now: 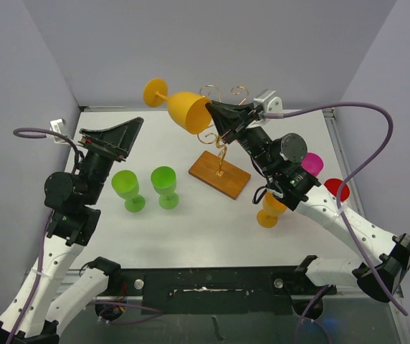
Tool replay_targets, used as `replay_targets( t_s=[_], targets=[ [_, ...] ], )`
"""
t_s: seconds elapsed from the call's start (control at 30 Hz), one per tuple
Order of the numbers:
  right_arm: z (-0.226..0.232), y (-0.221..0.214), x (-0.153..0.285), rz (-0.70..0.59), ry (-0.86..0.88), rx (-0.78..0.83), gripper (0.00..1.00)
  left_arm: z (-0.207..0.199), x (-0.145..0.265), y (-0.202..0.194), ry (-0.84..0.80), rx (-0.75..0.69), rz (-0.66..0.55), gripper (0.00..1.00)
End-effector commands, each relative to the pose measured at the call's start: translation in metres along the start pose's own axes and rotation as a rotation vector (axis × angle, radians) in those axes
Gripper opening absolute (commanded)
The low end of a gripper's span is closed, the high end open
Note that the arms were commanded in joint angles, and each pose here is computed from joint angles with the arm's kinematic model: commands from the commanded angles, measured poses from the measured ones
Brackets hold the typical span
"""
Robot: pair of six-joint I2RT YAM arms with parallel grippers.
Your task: Place the wine glass upside down on the wine glass rack
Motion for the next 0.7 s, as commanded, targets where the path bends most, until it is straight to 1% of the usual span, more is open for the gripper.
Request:
replay_targets(
  t_s=[0.0, 0.1, 0.23, 0.33, 0.4, 0.43, 0.5, 0.67],
  targets=[
    [0.004, 0.047, -0.004, -0.222, 0.023, 0.008, 0.0, -0.022, -0.001, 0.011, -0.128, 0.227, -0.092, 0.67],
    [0.006, 0.044, -0.004, -0.234, 0.029, -0.015, 0.0, -0.017, -0.005, 0.01, -0.135, 0.303, -0.103, 0.65],
    [0.012, 0.04, -0.005, -0.234, 0.061, -0.04, 0.0, -0.012, -0.013, 0.007, -0.123, 0.333, -0.086, 0.64],
    [0.015, 0.037, -0.004, -0.238, 0.078, -0.059, 0.0, -0.004, -0.016, 0.005, -0.103, 0.364, -0.086, 0.62],
    [0.016, 0.034, -0.005, -0.235, 0.079, -0.069, 0.0, 0.0, -0.017, 0.005, -0.104, 0.382, -0.093, 0.57],
    [0.017, 0.033, -0.005, -0.233, 0.081, -0.073, 0.0, -0.001, -0.018, 0.005, -0.113, 0.384, -0.094, 0.5],
    [0.018, 0.028, -0.005, -0.224, 0.087, -0.093, 0.0, -0.002, -0.021, 0.005, -0.125, 0.383, -0.093, 0.44],
    [0.022, 0.022, -0.003, -0.224, 0.098, -0.137, 0.0, -0.001, -0.024, 0.005, -0.123, 0.386, -0.089, 0.42]
  ],
)
Point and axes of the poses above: each gripper's point midway between its finger pads, its own x axis back along the fingers, its own z axis along the line the jaws close on, y = z × x, the point moved 6 cm from there along x, back along the fingers, and after that the axes turned 10 degrees about x, right-handed, at the moved point
